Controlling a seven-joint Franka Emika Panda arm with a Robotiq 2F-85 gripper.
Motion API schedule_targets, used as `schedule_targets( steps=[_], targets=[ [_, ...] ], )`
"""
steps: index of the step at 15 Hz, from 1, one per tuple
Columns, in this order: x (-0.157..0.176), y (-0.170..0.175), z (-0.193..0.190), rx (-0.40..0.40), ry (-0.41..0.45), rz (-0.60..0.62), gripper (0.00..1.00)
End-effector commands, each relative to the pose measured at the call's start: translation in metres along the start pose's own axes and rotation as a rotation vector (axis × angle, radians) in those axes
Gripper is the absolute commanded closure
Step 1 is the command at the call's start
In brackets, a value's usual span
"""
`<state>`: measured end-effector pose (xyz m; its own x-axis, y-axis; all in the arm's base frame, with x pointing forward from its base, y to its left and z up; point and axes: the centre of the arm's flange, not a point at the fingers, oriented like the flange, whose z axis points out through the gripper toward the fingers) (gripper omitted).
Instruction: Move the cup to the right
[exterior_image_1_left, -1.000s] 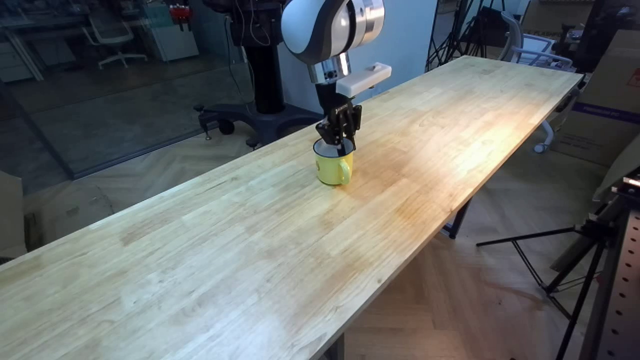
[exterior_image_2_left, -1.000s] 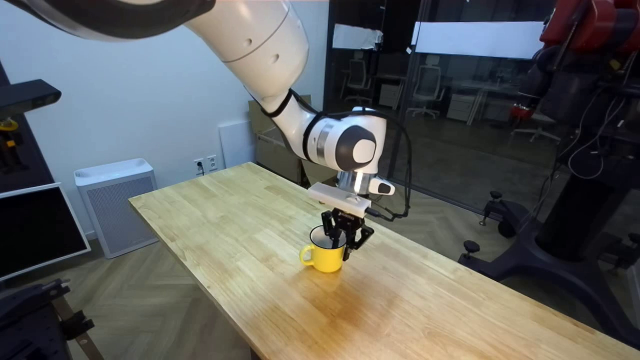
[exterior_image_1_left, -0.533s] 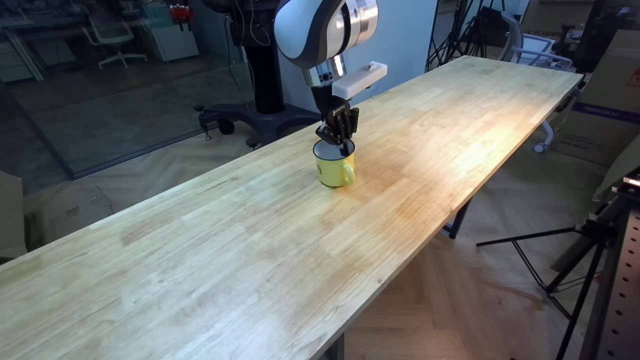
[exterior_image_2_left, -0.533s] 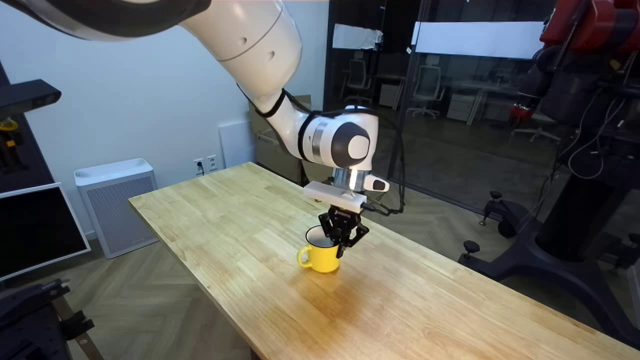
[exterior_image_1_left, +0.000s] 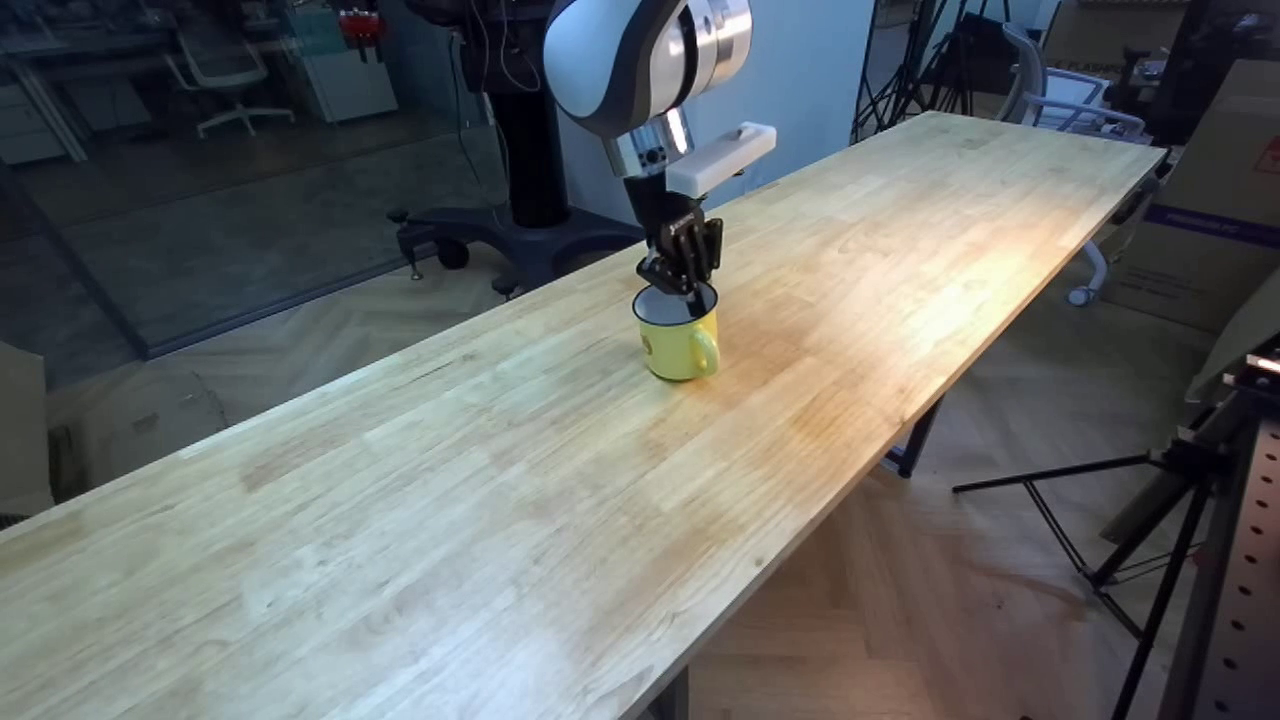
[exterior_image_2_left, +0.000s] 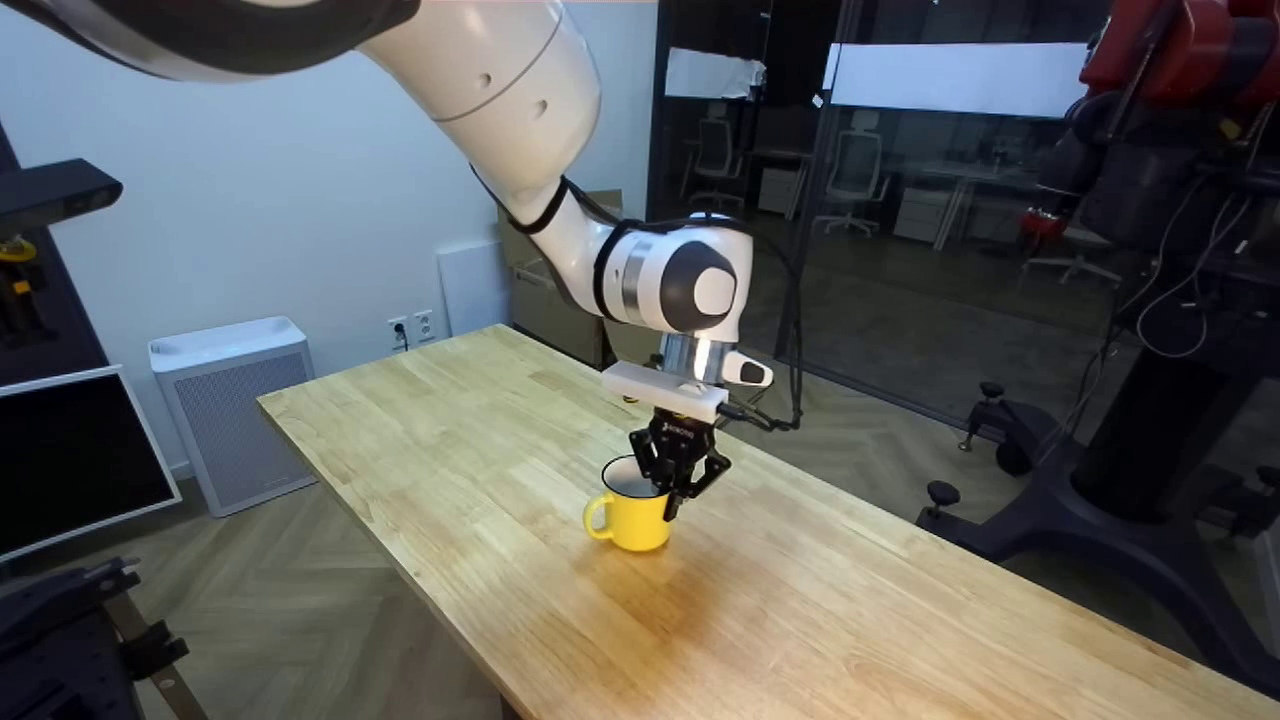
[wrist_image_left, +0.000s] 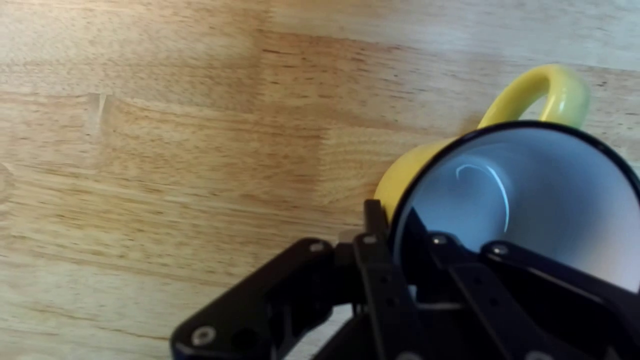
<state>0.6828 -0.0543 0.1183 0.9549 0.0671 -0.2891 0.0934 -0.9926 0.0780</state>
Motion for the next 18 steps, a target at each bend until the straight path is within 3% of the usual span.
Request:
schedule_targets(
  steps=[1,2,5,11,18],
  targets=[
    [0.0,0.0,0.0,-0.001,-0.001,-0.001,0.89],
    [0.0,0.0,0.0,-0.002,-0.001,-0.002,0.97],
    [-0.007,0.005,-0.006,0.021,0.03,0.027,0.97],
    [-0.028,0.05,-0.005,0.135,0.038,0.167,0.97],
    [-0.061,0.11,-0.009,0.151,0.137,0.34,0.97]
  ],
)
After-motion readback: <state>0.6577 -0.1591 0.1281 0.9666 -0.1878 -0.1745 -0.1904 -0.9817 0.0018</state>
